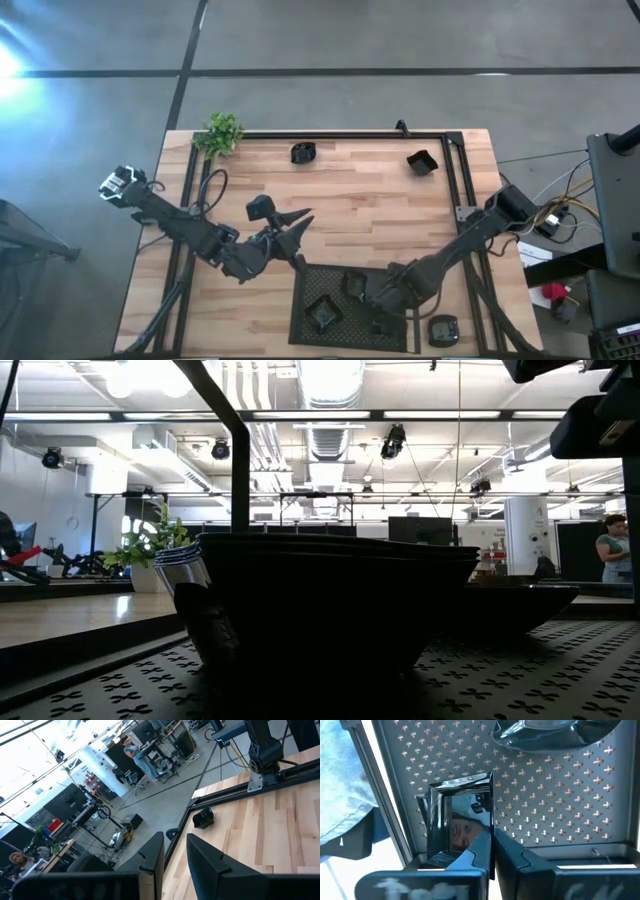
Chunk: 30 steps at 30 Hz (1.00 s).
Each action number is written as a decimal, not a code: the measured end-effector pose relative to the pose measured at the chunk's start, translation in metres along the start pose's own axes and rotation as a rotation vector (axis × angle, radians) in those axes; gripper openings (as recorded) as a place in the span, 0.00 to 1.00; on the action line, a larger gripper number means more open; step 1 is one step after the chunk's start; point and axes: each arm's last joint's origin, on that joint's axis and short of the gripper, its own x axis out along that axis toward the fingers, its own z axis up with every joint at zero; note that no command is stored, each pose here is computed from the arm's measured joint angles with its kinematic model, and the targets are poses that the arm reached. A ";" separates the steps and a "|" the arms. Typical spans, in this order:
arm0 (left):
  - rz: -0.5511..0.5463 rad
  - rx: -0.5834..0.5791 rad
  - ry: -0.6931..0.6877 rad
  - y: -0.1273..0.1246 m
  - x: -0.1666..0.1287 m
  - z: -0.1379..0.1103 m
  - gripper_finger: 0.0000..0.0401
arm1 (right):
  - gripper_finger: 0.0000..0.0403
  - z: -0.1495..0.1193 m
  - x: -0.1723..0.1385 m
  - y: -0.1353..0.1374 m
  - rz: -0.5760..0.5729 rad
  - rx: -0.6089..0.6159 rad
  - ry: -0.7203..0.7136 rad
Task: Pick & Place Mini shaped plates
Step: Stack the square plate on top of the other square plates on the shelf
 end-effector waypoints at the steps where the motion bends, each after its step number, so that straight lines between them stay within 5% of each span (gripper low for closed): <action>1: 0.000 0.000 0.000 0.000 0.000 0.000 0.20 | 0.03 0.000 0.000 0.000 0.002 0.000 -0.001; 21: 0.000 0.008 0.000 0.000 0.000 0.000 0.20 | 0.03 -0.001 0.003 0.006 0.072 -0.097 0.035; 30: 0.000 0.009 0.000 0.000 0.000 0.000 0.20 | 0.11 0.000 0.003 0.010 0.103 -0.139 0.016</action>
